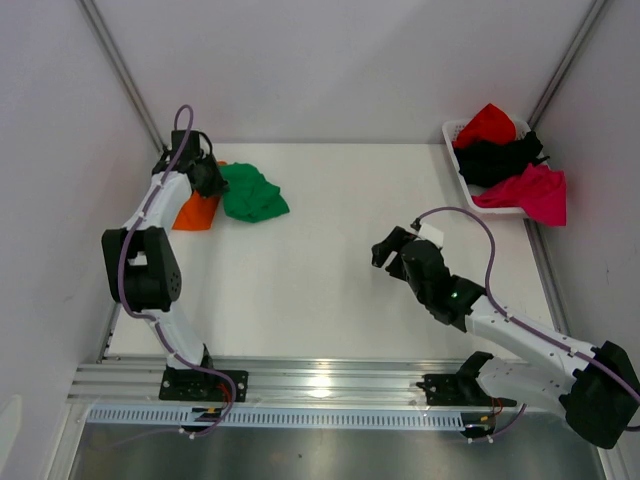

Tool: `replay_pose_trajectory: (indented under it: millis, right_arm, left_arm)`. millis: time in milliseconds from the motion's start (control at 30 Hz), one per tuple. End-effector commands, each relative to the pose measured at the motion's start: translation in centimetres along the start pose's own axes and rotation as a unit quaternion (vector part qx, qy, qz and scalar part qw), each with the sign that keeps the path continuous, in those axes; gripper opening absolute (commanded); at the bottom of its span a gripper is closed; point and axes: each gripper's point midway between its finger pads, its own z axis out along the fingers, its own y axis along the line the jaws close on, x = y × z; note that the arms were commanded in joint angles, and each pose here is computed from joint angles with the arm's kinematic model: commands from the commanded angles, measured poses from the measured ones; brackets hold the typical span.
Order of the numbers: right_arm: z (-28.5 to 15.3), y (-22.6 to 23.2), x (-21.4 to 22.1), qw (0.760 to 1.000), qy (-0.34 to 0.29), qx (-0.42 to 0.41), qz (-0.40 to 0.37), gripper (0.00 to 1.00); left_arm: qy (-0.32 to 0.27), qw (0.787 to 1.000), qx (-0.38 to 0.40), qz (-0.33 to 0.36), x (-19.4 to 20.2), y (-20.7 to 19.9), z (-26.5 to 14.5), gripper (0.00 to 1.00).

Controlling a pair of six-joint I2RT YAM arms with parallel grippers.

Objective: Fold and stack the t-shirts
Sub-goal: Neatly place the folded tshirt to the corner

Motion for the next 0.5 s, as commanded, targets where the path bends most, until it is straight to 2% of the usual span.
replay_pose_trajectory:
  millis: [0, 467]
  right_arm:
    - [0.0, 0.5, -0.9, 1.0, -0.005, -0.004, -0.007, 0.8]
    - [0.6, 1.0, -1.3, 1.0, 0.006, 0.003, -0.028, 0.8]
  left_arm:
    - [-0.031, 0.999, 0.01, 0.003, -3.0, 0.1, -0.5, 0.01]
    - [-0.05, 0.998, -0.029, -0.016, -7.5, 3.5, -2.1, 0.01]
